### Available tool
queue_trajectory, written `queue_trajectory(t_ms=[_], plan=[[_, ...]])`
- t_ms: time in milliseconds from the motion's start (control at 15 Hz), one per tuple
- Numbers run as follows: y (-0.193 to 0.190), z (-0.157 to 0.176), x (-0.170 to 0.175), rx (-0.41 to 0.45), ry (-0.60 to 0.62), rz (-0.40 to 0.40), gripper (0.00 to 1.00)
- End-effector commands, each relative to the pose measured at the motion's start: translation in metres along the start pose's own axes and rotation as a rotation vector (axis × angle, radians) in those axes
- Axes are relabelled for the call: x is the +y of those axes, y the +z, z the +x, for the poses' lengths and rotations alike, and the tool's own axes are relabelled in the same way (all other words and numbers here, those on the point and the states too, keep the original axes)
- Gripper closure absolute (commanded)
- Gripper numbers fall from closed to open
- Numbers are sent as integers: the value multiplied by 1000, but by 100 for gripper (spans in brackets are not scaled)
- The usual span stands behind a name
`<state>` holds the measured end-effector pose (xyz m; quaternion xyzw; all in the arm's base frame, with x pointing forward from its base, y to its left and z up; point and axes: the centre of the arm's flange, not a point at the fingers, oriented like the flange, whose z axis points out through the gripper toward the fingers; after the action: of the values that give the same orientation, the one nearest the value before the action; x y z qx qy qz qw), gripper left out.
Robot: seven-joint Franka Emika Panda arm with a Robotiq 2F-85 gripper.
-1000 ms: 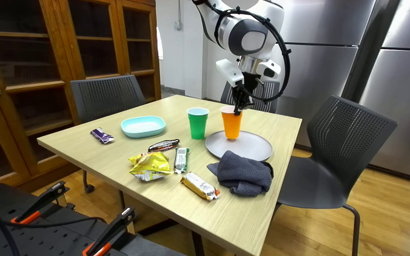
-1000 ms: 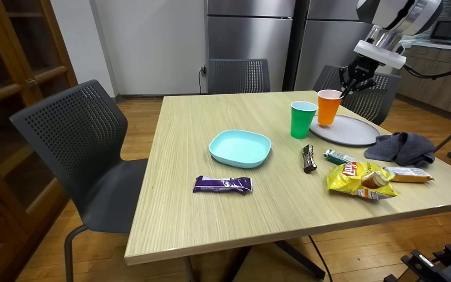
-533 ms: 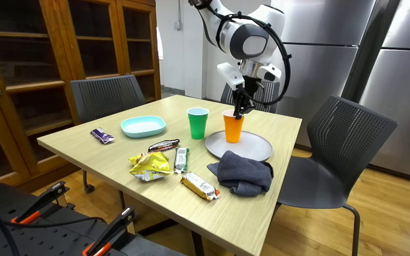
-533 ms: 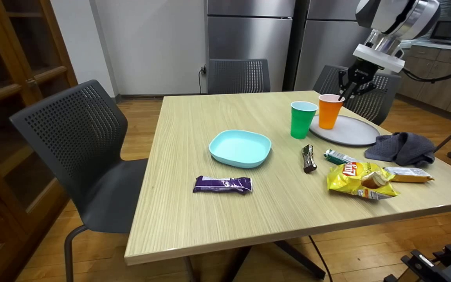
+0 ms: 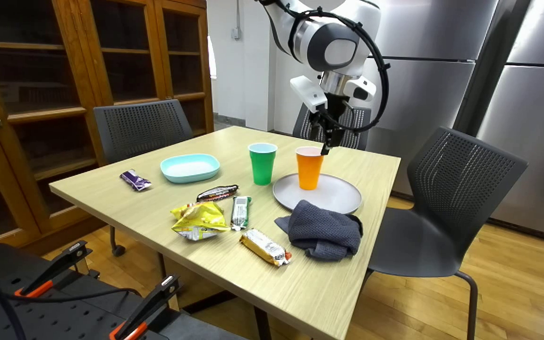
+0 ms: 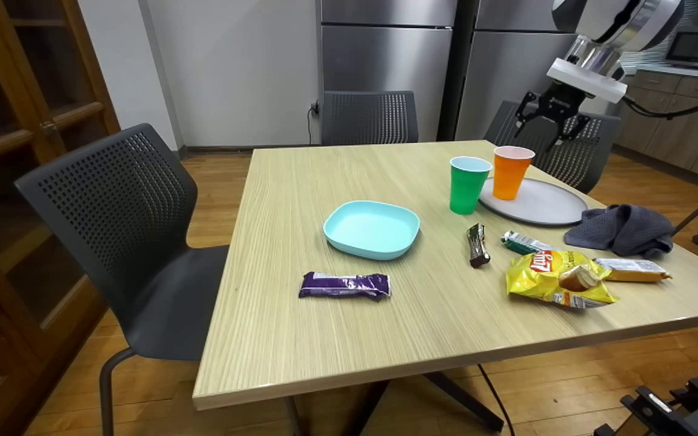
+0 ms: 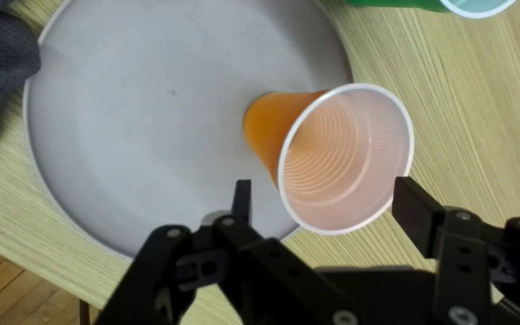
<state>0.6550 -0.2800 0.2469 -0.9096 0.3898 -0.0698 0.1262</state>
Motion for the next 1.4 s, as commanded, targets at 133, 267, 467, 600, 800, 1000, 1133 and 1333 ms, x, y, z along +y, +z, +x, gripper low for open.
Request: queue_trajectory(t_ms=[133,267,467,600,800,1000,1133,1333], plan=[[-66,-14,-27,16,-29,14,0],[-81,-21,-39,14,-49,15,0],[-89,-35,-60,30,-48,0,0],[-85,-51,-79,32,-59,-16,0],[-73,-40,-84,30,-85,-7,0],[-68,-46,-91,23,-93,-11,0],[-68,-41,-83,25,-82,-13,0],[-69,-40,-82,26,-80,-13,0]])
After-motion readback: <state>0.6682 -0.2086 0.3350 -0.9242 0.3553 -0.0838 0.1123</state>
